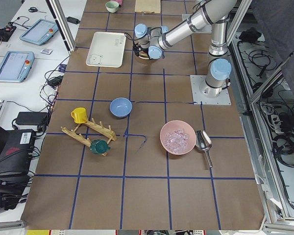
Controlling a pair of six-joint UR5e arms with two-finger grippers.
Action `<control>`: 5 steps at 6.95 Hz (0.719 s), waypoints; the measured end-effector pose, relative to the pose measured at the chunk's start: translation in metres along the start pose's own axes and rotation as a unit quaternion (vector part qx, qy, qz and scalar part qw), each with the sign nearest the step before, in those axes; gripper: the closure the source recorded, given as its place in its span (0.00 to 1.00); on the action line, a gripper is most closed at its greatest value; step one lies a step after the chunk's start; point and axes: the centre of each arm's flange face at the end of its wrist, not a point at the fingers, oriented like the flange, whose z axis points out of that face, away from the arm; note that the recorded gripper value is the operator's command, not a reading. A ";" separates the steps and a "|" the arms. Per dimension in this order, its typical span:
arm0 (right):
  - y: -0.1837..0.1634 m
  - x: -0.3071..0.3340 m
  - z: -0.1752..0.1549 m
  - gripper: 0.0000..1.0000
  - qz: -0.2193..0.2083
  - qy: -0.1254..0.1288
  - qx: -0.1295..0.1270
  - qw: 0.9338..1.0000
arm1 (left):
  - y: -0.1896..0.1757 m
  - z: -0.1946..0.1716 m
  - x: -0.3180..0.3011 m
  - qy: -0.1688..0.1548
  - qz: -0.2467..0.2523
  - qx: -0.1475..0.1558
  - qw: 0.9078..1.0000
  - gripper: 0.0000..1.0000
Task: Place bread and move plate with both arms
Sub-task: 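Grip the plate rim with the left gripper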
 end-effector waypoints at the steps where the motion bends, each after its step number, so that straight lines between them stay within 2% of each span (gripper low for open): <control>1: 0.000 0.000 0.000 0.00 0.000 0.000 0.000 1.000 | 0.003 -0.013 0.003 0.006 0.010 0.013 1.000 1.00; 3: 0.000 0.000 0.000 0.00 0.000 0.000 0.000 1.000 | 0.009 -0.050 0.010 0.032 0.021 0.046 0.998 1.00; 5: 0.000 0.000 0.000 0.00 0.000 0.001 0.000 1.000 | -0.014 -0.098 0.013 0.080 0.009 0.076 0.994 1.00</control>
